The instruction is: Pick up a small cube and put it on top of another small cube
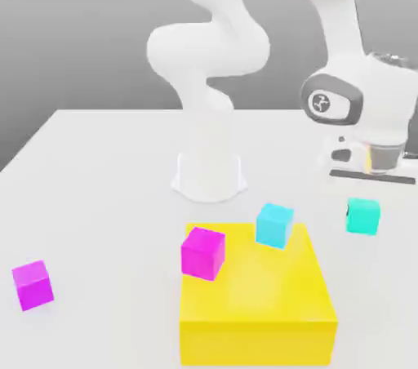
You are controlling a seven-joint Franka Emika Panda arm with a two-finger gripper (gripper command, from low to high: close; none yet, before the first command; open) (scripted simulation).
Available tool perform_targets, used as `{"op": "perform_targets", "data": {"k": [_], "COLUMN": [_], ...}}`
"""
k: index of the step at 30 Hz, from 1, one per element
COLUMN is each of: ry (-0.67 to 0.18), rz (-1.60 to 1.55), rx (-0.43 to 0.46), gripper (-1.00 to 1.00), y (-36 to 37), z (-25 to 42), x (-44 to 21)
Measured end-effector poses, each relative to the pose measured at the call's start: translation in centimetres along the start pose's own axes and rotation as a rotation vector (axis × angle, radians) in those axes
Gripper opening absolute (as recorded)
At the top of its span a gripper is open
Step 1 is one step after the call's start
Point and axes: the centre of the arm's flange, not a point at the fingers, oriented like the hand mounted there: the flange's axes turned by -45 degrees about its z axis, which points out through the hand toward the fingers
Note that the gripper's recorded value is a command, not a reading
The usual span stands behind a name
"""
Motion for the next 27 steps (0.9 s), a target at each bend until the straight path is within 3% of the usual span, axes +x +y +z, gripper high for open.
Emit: {"op": "perform_targets", "data": {"k": [10, 18, 23, 24, 27], "ry": [0.054, 0.019, 0.01, 0.009, 0.009], "rz": [0.714, 1.413, 1.539, 1.541, 1.541], "rx": [-0.035, -0.013, -0.014, -0.013, -0.013], "gripper": [-1.0, -1.0, -1.0, 1.0, 1.0], "y": [12.0, 24.0, 26.0, 26.0, 26.0], "z": [-7.7, -13.7, -9.3, -8.6, -8.6], "x": [15.5, 19.0, 19.1, 19.1, 19.1]}}
